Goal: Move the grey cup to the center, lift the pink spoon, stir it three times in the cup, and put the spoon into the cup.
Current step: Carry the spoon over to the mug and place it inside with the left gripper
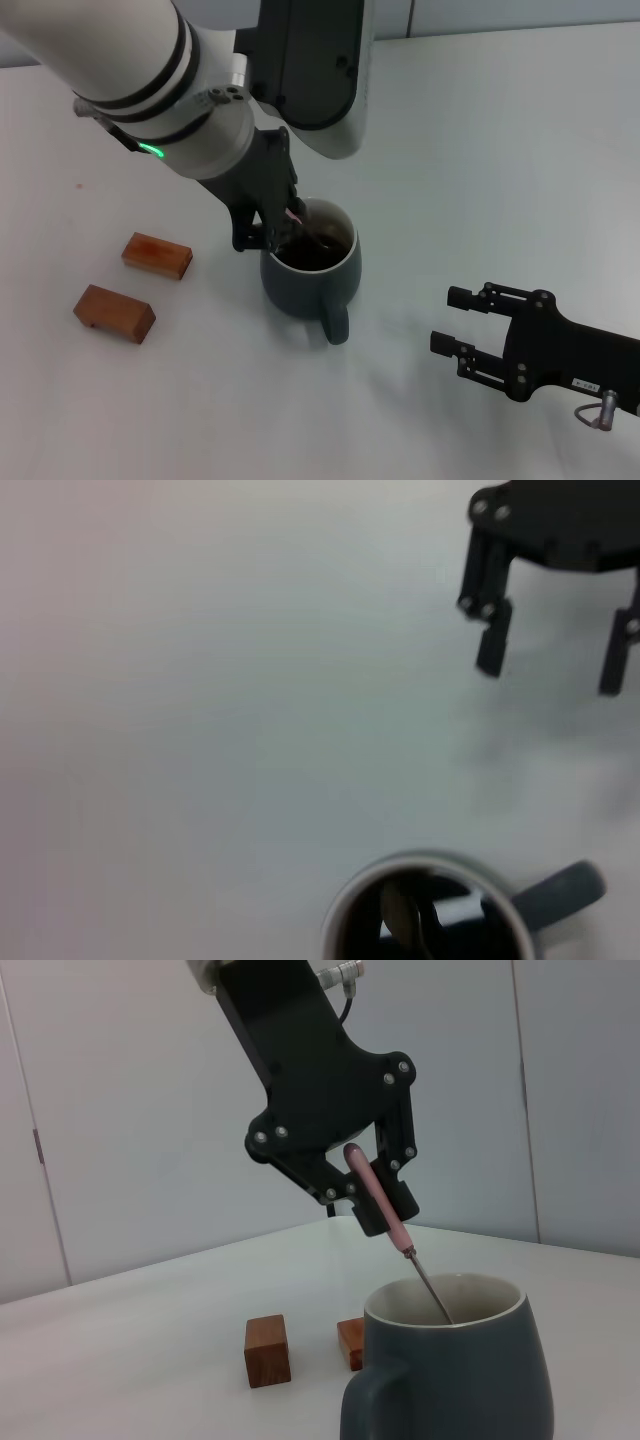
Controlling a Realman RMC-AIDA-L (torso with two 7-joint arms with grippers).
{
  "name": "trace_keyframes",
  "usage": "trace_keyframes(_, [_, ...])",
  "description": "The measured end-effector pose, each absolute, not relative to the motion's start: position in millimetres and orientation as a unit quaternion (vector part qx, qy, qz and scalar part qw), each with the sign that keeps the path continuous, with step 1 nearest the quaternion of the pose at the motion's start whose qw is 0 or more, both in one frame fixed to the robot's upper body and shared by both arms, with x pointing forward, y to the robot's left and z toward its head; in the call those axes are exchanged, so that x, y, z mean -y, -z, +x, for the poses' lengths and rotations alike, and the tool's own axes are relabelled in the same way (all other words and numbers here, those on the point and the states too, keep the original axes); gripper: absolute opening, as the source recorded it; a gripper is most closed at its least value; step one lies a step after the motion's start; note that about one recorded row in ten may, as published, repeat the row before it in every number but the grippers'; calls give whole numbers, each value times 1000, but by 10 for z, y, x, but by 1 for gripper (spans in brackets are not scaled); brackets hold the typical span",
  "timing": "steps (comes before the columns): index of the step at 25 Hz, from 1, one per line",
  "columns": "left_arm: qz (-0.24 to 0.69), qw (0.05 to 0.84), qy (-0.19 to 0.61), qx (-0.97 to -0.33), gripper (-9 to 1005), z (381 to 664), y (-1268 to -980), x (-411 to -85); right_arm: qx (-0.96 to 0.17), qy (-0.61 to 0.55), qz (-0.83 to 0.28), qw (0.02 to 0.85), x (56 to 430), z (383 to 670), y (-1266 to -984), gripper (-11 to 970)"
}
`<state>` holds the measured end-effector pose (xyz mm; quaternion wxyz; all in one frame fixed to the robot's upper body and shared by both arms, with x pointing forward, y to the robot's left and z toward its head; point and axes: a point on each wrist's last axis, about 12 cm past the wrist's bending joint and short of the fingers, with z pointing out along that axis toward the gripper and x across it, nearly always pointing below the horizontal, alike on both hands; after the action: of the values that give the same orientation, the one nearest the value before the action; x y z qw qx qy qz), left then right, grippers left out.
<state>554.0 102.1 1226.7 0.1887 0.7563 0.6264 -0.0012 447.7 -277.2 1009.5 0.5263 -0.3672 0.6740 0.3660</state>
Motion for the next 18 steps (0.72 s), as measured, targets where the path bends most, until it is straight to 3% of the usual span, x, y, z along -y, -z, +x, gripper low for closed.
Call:
trace_keyframes(13, [747,161,-14,-645,128,5554,-12250,-1104,-675,-366,-368,525,2777,4476,-10094,586])
trace_keyframes(14, [759,156,22,-632,128,5454,-12285,-1074,-674,-366,-369,525,2778,4478,-10096,586])
trace_keyframes(18, [754,185,31,-630,128,5479,-12293,-1031,-674,-366,-369,525,2777,4483,-10098,586])
